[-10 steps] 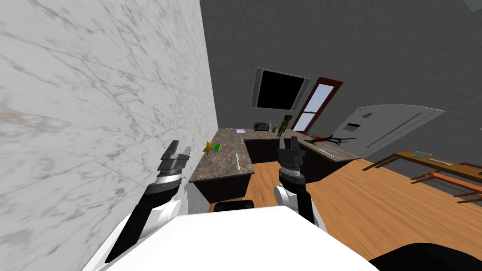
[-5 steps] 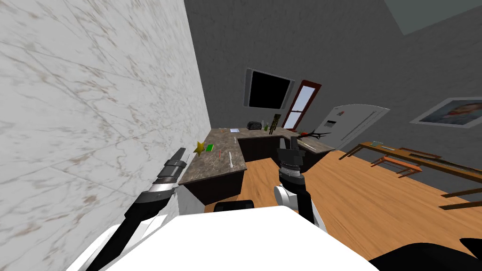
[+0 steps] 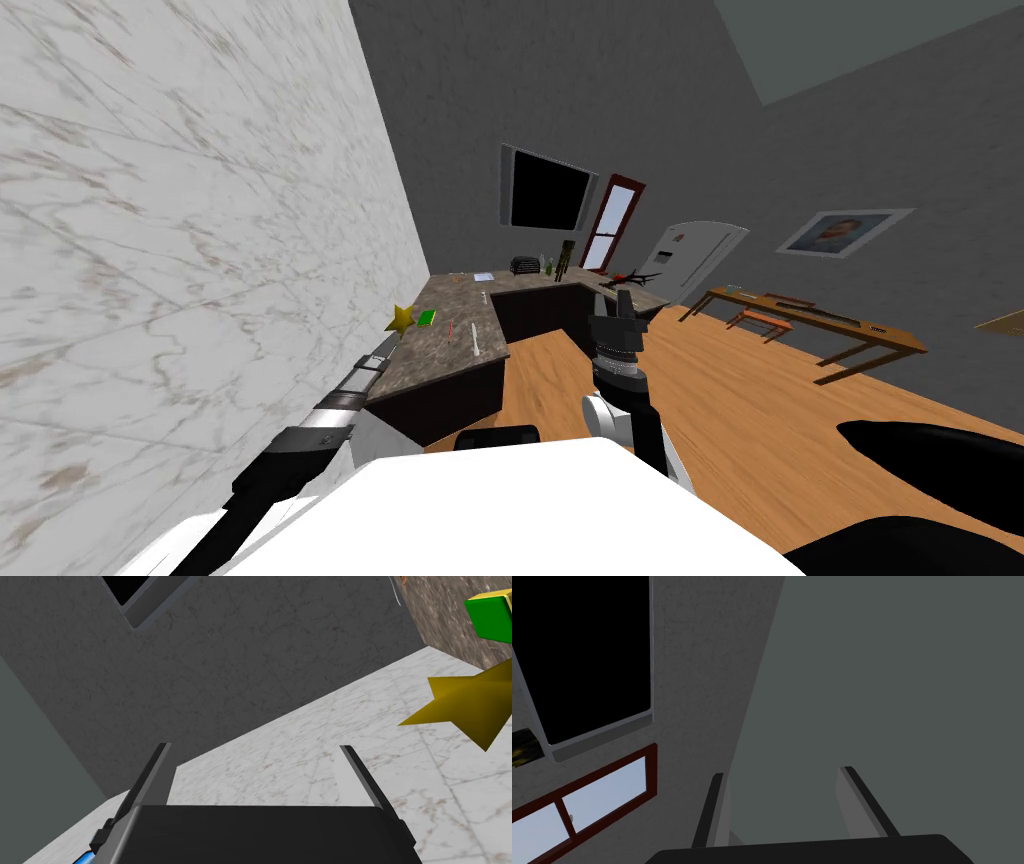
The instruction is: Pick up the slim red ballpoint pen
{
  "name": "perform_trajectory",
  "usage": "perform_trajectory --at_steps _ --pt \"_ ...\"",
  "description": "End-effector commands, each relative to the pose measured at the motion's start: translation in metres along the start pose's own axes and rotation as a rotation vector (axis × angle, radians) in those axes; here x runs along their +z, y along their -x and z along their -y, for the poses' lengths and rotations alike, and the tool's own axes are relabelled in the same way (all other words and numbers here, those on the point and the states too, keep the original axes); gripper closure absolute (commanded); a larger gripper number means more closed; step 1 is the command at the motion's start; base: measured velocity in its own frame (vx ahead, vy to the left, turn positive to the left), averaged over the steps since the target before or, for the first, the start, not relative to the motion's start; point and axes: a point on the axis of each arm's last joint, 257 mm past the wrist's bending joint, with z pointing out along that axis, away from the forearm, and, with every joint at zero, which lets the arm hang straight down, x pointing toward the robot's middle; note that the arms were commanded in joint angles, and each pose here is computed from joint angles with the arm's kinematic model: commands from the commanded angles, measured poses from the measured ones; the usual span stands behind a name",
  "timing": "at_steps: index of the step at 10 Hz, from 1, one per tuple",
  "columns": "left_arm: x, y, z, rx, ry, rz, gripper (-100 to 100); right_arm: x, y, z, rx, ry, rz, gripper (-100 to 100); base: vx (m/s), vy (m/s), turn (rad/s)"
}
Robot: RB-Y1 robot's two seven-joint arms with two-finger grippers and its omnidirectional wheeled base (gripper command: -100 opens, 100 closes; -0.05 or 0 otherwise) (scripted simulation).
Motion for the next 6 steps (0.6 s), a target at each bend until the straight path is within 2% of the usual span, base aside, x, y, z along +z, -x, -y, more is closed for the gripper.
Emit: perform_trajectory --at_steps 1,2,3,4,5,6 --pt "-0.014 -0.006 -0.019 0.093 0.056 -0.062 -100 0.0 0.0 0.0 0.0 0.0 0.0 0 -0.022 -0.06 -0.232" --pt "-0.024 -0.01 -0.035 0.168 0.098 -0.106 -100 0.0 0.0 0.0 0.0 0.0 0.0 0 -0.019 -0.076 -0.421" --pt "-0.029 -0.012 -0.038 0.175 0.111 -0.12 -100 0.0 0.0 0.0 0.0 0.0 0.0 0 -0.01 -0.046 -0.13" --pt "-0.044 -0.016 -0.057 0.259 0.159 -0.18 -100 0.0 0.0 0.0 0.0 0.0 0.0 0 -0.002 -0.048 -0.263" --pt "-0.046 -0.016 -0.058 0.259 0.162 -0.181 -100 0.0 0.0 0.0 0.0 0.0 0.0 0 -0.002 -0.03 -0.139" --pt "-0.061 -0.019 -0.075 0.346 0.205 -0.244 -100 0.0 0.0 0.0 0.0 0.0 0.0 0 -0.002 -0.04 -0.287"
